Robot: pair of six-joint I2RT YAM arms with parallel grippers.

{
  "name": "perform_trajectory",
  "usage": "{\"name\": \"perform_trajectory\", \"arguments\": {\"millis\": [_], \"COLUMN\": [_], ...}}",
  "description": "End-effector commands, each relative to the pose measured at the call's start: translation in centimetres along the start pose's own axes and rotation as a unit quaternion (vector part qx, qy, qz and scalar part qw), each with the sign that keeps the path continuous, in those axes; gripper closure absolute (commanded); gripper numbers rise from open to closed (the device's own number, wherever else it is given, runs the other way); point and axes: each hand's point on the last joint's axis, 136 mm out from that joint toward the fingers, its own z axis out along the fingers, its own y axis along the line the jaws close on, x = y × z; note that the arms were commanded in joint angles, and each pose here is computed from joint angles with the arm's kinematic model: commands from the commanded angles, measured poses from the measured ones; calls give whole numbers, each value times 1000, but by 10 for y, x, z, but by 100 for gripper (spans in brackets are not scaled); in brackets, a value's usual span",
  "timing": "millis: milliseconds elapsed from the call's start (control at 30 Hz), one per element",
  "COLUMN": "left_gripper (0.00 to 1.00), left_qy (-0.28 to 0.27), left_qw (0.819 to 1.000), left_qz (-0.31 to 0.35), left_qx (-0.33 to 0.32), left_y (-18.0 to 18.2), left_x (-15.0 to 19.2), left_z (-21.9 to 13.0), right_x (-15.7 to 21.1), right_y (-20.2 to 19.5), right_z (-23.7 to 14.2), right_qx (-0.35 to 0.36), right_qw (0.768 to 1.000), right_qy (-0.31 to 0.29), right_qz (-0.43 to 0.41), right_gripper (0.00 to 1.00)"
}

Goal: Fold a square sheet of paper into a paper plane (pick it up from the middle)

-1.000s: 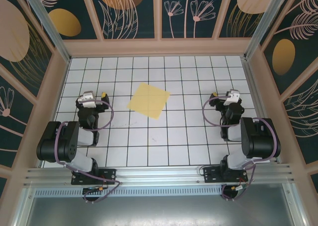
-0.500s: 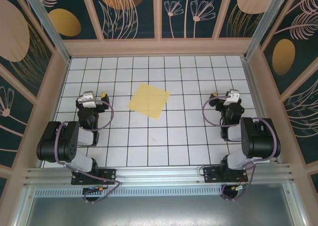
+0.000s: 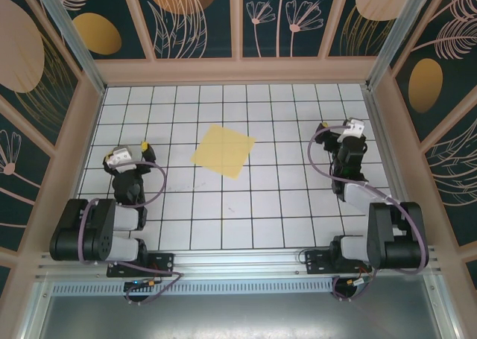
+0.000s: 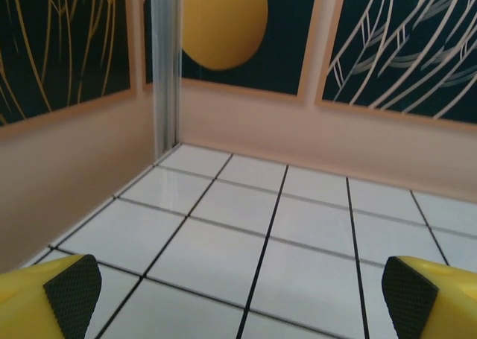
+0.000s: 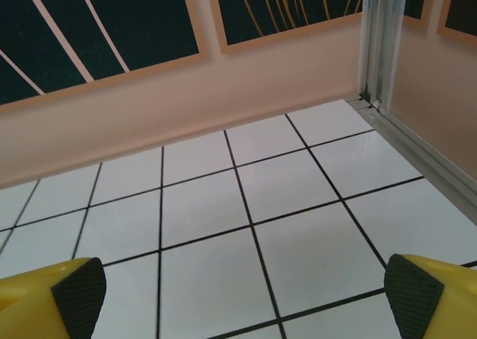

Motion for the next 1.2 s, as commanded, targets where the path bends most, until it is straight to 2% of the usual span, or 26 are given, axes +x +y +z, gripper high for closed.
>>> {"name": "perform_trajectory", "arguments": {"millis": [0, 67, 133, 233, 367, 533, 633, 833, 1000, 1167], "left_gripper": [1, 1, 2, 2, 1, 2, 1, 2, 1, 2], "left_qy": [8, 12, 26, 79, 166, 209, 223, 236, 241, 243], "left_qw": [1000, 998, 994, 982, 969, 955, 952, 950, 950, 950], "left_qz": [-13, -45, -96, -164, -180, -203, -201, -192, -186, -184], "left_qx": [-24, -40, -42, -42, 8, 57, 63, 65, 63, 59], "left_y": [4, 6, 2, -9, -39, -63, -67, -68, -67, -65], "left_x": [-16, -27, -39, -43, -35, -29, -24, -16, -13, -9], "left_z": [12, 18, 25, 37, 51, 55, 56, 56, 55, 55], "right_x": [14, 12, 18, 32, 64, 106, 130, 181, 195, 204], "right_y": [11, 11, 44, 95, 162, 223, 247, 265, 267, 248], "right_z": [-1, 2, 12, 23, 43, 62, 72, 87, 84, 74], "right_qx": [26, 73, 12, -25, -52, -57, -55, -11, 5, 29], "right_qw": [996, 984, 977, 974, 963, 951, 941, 916, 904, 890], "right_qy": [79, 104, 163, 205, 263, 298, 323, 363, 371, 385], "right_qz": [43, 123, 136, 95, 12, -61, -87, -167, -213, -243], "right_gripper": [1, 1, 1, 1, 1, 1, 4, 7, 7, 6]}}
